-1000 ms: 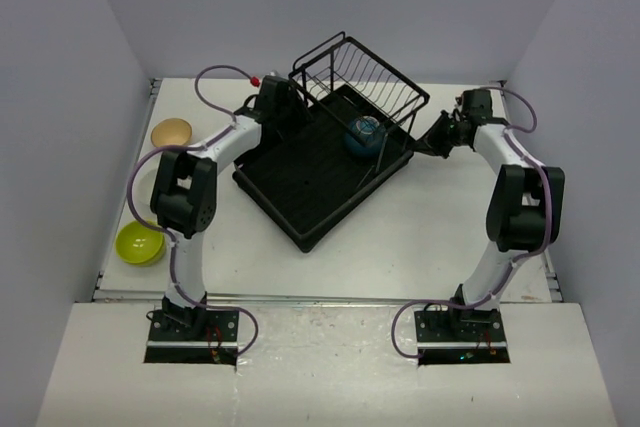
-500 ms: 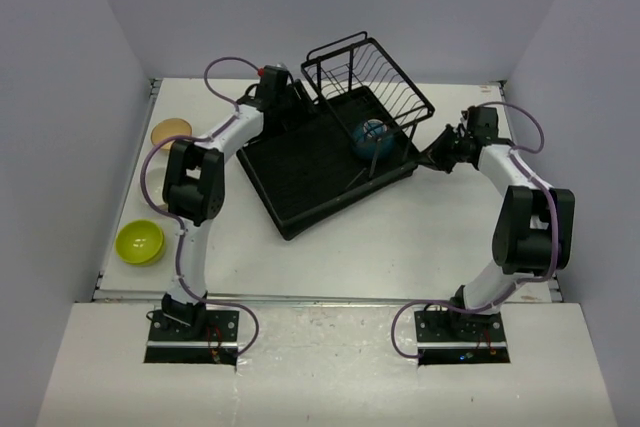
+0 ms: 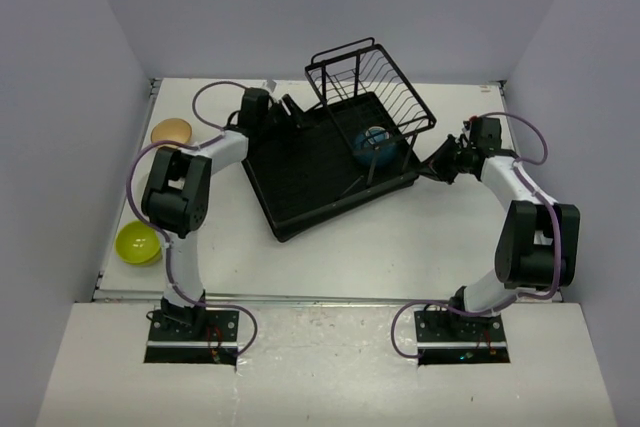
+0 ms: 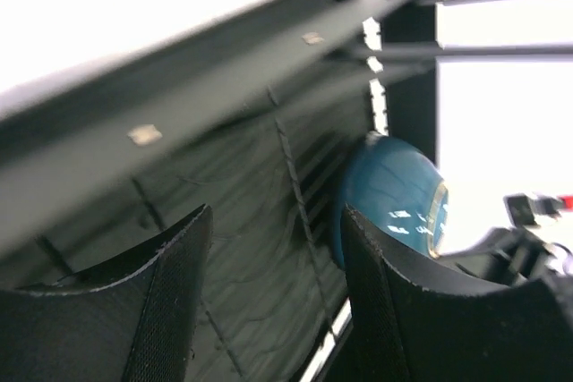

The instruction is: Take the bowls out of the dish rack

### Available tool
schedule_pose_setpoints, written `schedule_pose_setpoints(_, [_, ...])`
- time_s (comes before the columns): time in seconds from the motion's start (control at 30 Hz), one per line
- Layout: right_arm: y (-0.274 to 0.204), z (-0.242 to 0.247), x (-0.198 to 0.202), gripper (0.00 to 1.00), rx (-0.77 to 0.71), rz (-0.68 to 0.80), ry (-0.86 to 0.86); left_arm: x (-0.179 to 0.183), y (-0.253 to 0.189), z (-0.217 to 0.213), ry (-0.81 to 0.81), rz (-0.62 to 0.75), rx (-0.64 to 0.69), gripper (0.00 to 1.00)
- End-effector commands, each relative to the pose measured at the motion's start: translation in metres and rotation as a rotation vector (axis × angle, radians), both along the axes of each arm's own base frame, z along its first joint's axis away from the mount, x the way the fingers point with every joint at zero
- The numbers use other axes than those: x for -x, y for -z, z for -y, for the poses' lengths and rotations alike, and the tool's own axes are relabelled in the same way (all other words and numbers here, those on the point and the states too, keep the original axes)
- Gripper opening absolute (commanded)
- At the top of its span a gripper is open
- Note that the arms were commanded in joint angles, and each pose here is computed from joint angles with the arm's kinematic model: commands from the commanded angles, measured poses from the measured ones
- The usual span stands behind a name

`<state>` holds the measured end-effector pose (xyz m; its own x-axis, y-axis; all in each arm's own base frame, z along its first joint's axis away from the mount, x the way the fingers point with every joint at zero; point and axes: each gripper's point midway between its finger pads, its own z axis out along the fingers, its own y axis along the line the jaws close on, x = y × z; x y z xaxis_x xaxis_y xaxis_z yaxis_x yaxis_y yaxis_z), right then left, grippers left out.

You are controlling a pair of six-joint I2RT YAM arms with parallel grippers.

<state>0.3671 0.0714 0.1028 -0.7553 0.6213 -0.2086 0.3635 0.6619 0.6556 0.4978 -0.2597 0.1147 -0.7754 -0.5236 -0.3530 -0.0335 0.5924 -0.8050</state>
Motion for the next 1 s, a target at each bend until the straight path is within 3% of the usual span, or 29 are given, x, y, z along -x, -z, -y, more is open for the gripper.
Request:
schedule_pose_setpoints(0.0, [0.041, -0.007, 0.067, 0.0, 0.043, -0.252, -0.091, 0.009, -0.08, 0.024, 0.055, 0.228, 0.159, 0.6])
schedule_pose_setpoints(0.27, [0.03, -0.02, 0.064, 0.0, 0.043, -0.227, -0.112, 0.034, -0.091, 0.052, 0.085, 0.266, 0.208, 0.59])
schedule_pose_setpoints(0.57, [0.026, -0.021, 0.064, 0.0, 0.047, -0.219, -0.114, 0.047, -0.061, 0.08, 0.11, 0.175, 0.184, 0.59])
schedule_pose_setpoints(0.97, [0.022, -0.023, 0.064, 0.0, 0.039, -0.208, -0.115, 0.056, -0.031, 0.103, 0.082, 0.121, 0.146, 0.68])
